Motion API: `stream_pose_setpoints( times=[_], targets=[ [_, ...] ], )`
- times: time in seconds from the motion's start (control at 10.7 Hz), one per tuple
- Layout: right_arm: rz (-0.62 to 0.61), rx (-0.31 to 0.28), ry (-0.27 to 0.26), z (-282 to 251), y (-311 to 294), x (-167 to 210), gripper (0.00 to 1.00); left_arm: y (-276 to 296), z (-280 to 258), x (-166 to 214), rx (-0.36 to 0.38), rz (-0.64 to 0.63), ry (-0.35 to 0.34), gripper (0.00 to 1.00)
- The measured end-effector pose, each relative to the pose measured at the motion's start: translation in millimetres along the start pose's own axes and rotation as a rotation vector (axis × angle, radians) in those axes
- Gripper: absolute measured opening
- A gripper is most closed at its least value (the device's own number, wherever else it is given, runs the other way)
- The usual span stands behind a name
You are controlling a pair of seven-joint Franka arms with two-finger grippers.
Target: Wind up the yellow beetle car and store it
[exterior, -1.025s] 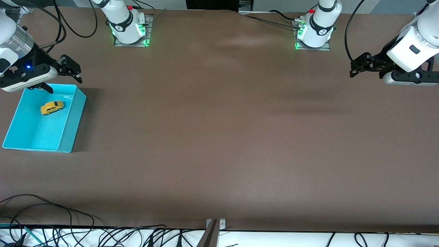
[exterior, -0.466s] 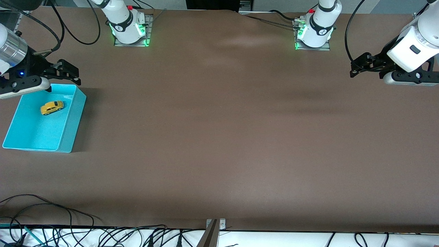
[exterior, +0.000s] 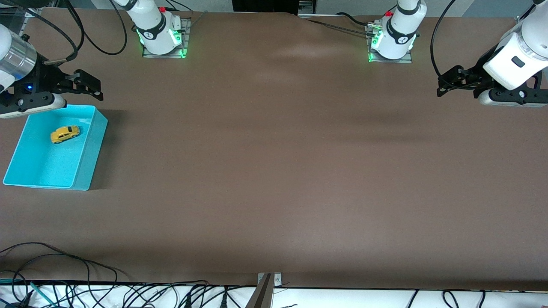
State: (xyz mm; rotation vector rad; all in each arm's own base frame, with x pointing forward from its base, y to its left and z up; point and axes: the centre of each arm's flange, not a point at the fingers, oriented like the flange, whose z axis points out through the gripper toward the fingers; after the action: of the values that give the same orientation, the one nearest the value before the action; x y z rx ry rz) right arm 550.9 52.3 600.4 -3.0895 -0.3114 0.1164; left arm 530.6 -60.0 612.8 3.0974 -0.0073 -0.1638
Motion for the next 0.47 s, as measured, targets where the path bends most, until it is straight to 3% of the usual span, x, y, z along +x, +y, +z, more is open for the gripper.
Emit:
stream_pose_setpoints(
  times=[0.47],
  targets=[
    [-0.004,0.0,-0.002,-0.1,-2.2,-0.1,1.0,0.0,0.0,0.0,0.0,0.0,0.0,1.0]
  ],
)
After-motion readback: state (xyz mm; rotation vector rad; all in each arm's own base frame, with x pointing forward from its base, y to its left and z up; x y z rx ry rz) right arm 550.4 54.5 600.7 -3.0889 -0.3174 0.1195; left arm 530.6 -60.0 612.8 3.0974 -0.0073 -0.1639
